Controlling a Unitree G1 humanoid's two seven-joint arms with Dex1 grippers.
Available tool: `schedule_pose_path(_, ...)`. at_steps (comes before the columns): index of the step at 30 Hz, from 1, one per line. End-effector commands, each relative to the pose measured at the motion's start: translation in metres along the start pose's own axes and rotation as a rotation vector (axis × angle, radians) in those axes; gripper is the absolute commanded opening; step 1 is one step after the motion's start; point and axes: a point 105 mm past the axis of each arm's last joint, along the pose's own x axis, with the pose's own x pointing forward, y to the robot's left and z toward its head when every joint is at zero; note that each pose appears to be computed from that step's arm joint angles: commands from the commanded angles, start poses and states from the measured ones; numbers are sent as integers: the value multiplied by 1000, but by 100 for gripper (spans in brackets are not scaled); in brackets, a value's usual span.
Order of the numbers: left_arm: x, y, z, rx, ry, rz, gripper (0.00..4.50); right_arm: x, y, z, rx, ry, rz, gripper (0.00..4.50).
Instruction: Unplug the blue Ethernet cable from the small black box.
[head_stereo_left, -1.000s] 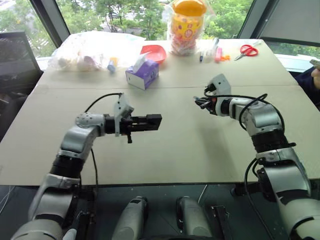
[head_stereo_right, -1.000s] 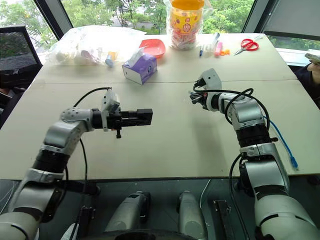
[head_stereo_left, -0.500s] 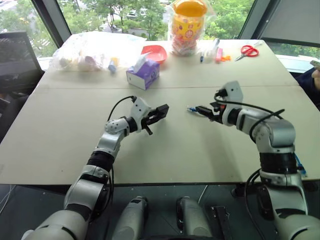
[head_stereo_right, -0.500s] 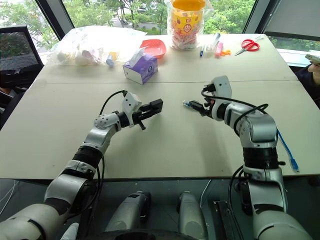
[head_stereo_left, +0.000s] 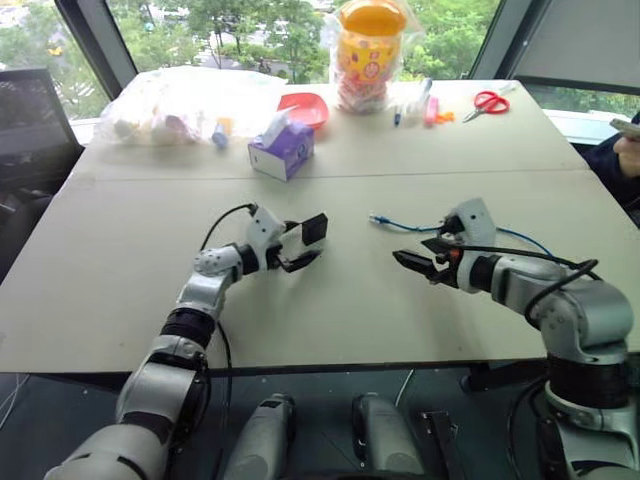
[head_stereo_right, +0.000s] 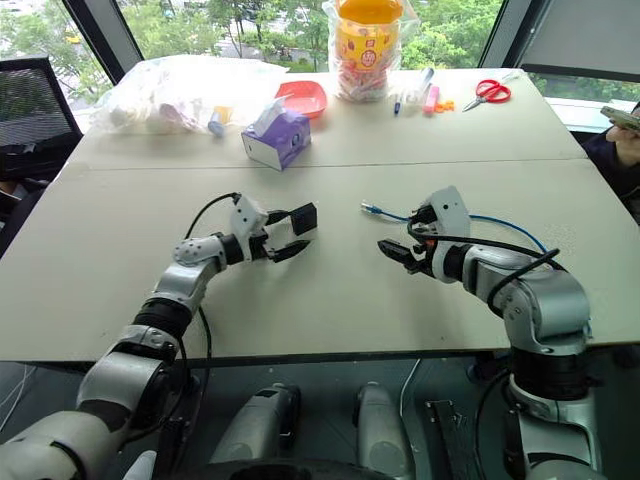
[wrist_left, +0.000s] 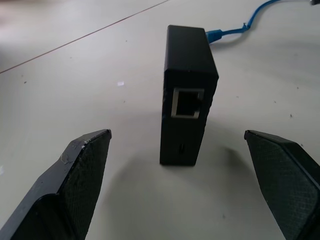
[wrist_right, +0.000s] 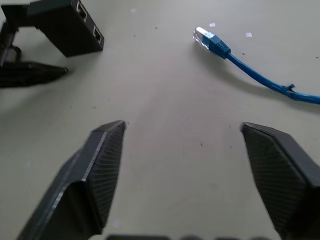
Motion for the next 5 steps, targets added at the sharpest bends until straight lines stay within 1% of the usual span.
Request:
schedule_pose_path(1, -16, 0, 33, 17, -73, -42, 448, -17, 18, 12, -69, -38, 95, 380)
schedule_pose_path(5, -38, -2, 55, -30, -97, -68, 448, -28, 22, 15, -95, -39, 127, 380)
